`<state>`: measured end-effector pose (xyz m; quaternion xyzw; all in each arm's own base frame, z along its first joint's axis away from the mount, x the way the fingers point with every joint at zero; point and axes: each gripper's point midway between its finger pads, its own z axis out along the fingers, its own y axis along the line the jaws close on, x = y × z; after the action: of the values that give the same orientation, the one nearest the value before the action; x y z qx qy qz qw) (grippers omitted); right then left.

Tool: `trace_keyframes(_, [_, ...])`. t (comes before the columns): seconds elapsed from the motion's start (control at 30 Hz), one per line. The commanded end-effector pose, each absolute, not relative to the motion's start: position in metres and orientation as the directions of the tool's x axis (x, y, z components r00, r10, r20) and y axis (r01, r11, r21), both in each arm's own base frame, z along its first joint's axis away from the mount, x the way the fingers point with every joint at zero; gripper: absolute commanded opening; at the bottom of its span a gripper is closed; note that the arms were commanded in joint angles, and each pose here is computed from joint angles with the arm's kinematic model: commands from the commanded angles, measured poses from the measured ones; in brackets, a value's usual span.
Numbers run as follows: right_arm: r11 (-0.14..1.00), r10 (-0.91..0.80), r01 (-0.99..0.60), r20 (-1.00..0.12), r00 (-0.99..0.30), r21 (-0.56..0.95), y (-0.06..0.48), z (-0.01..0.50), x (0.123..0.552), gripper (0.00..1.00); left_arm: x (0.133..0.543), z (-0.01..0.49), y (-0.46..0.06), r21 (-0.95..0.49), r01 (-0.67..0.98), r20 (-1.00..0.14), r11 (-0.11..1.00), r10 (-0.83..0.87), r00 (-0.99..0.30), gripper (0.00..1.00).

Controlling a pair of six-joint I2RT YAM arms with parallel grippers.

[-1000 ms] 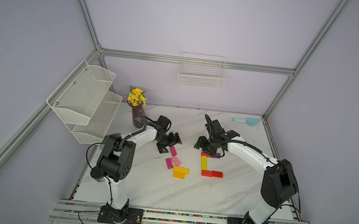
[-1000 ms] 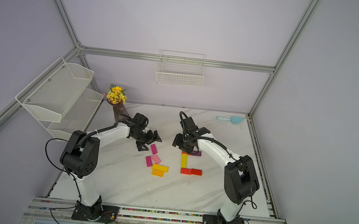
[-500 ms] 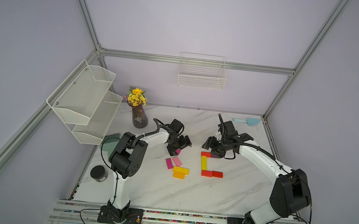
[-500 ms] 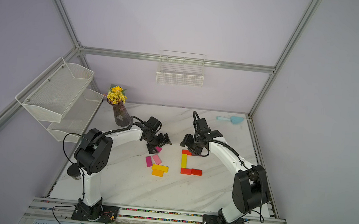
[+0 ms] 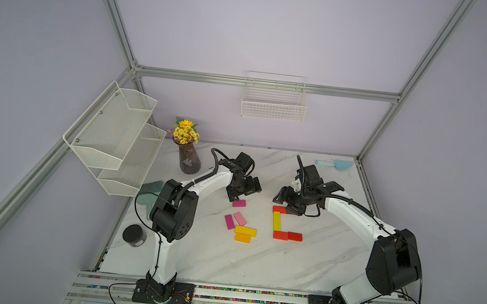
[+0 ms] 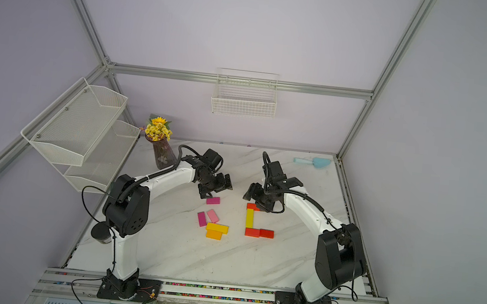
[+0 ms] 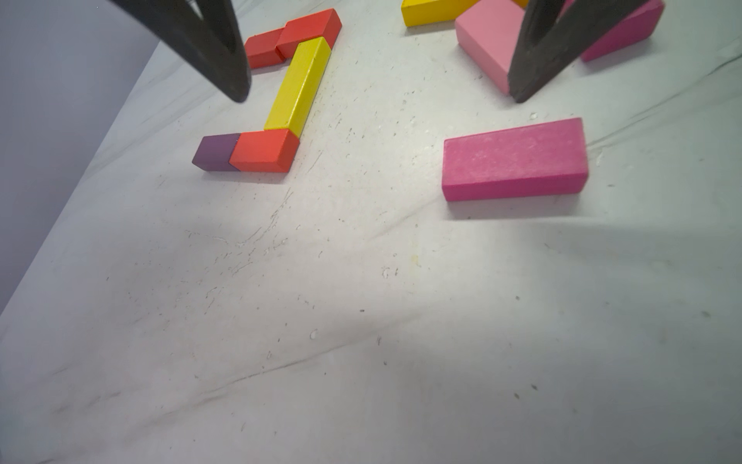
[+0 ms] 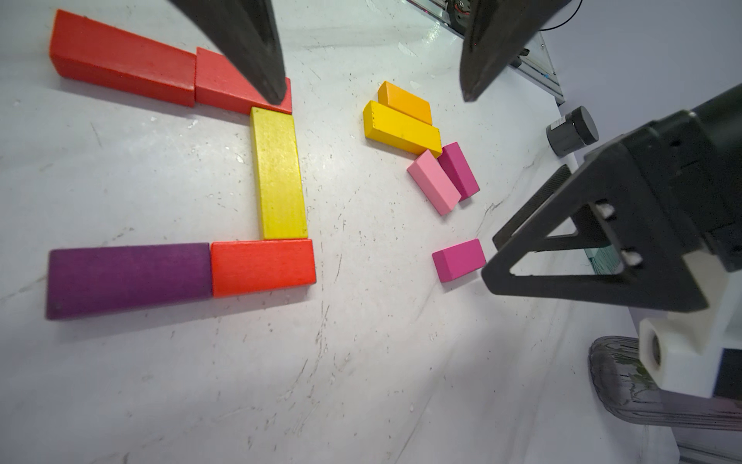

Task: Assemble the letter c with building blocks
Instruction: Adjust the building block at the center of the board, then pick up the building block from the center of the board.

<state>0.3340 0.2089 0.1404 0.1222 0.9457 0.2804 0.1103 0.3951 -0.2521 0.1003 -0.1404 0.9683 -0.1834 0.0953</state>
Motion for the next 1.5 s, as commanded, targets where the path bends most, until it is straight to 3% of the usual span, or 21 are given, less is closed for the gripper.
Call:
trace_keyframes(0.0, [0.803, 0.294, 0.146, -0.171, -0.94, 0.577, 0.21, 0.145, 0.341, 0.73, 0.387, 0.097, -0.223, -0.209, -0.169, -0.149, 0.963, -0.202, -0.968, 1.0])
trace_keyframes(0.3, [0.793, 0.324, 0.166, -0.176, -0.929, 0.586, 0.211, 0.137, 0.348, 0.76, 0.38, 0.062, -0.219, -0.146, -0.222, -0.06, 0.964, -0.232, -0.971, 1.0])
trace_keyframes(0.83, [0.803, 0.317, 0.176, -0.157, -0.935, 0.57, 0.212, 0.125, 0.349, 0.76, 0.383, 0.038, -0.224, -0.135, -0.227, -0.026, 0.965, -0.233, -0.972, 0.98])
trace_keyframes(1.13, [0.805, 0.312, 0.178, -0.149, -0.938, 0.566, 0.213, 0.121, 0.352, 0.76, 0.385, 0.03, -0.225, -0.119, -0.198, -0.017, 0.973, -0.202, -0.979, 0.8])
trace_keyframes(1.33, [0.806, 0.314, 0.181, -0.148, -0.938, 0.563, 0.213, 0.12, 0.351, 0.76, 0.386, 0.033, -0.232, -0.132, -0.164, -0.023, 0.978, -0.168, -0.985, 0.55])
trace_keyframes(1.47, [0.806, 0.314, 0.181, -0.148, -0.938, 0.563, 0.213, 0.12, 0.351, 0.76, 0.387, 0.042, -0.242, -0.142, -0.127, -0.047, 0.982, -0.134, -0.99, 0.51])
